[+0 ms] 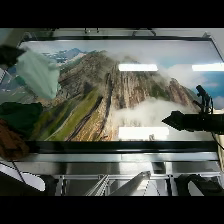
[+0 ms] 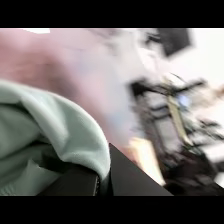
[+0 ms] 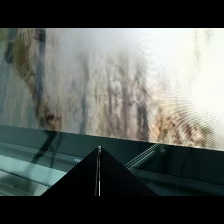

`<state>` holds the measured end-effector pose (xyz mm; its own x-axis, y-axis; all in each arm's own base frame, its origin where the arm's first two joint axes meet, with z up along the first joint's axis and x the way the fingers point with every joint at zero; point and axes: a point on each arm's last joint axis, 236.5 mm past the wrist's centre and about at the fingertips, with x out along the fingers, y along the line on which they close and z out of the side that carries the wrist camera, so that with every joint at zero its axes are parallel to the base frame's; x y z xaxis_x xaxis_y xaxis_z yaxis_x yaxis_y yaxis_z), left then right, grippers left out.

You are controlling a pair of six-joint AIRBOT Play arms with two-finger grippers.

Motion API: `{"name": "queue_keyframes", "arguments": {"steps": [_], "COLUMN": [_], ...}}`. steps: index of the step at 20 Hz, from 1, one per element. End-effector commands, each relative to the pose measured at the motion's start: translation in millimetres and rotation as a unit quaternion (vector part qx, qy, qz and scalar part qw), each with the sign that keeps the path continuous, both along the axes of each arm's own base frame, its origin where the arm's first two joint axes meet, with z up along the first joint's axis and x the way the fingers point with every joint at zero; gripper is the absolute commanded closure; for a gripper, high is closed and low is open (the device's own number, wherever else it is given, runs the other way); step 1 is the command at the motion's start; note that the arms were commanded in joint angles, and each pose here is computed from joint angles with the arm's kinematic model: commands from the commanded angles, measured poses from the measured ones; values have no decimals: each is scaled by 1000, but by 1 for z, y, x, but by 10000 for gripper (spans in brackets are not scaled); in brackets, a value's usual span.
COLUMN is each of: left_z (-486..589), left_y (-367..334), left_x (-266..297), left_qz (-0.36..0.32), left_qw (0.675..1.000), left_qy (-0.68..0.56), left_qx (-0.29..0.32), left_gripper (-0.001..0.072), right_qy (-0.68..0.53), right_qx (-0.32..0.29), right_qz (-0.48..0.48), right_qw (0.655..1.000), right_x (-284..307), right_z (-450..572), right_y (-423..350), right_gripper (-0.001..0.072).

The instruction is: Fold the shirts.

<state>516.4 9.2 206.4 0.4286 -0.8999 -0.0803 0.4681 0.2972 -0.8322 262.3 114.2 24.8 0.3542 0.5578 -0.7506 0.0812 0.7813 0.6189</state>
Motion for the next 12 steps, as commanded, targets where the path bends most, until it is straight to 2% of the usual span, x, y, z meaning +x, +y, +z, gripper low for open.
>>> {"name": "queue_keyframes", "arguments": {"steps": [1,4,8,10,12], "left_z": [129,165,173,150,107], "left_y": [-129,-210,-265,-281,-284], "left_x": [-78,-125,-150,-149,-138], "left_qz": [-165,-234,-278,-291,-287], "left_qw": [974,956,947,949,956], "left_qy": [-119,-147,-115,-83,-52], "left_qx": [-98,-101,-114,-89,-19], "left_gripper": [685,685,685,686,686], "right_qy": [0,0,1,1,-3], "right_qx": [-1,-2,-2,-2,-8], "right_qz": [2,3,3,3,10], "right_qw": [1000,1000,1000,1000,1000], "right_x": [-1,-1,-1,-1,-2], "right_z": [0,-1,-1,-1,-2], "right_y": [0,0,0,0,-1], "right_gripper": [688,688,689,688,687]}}
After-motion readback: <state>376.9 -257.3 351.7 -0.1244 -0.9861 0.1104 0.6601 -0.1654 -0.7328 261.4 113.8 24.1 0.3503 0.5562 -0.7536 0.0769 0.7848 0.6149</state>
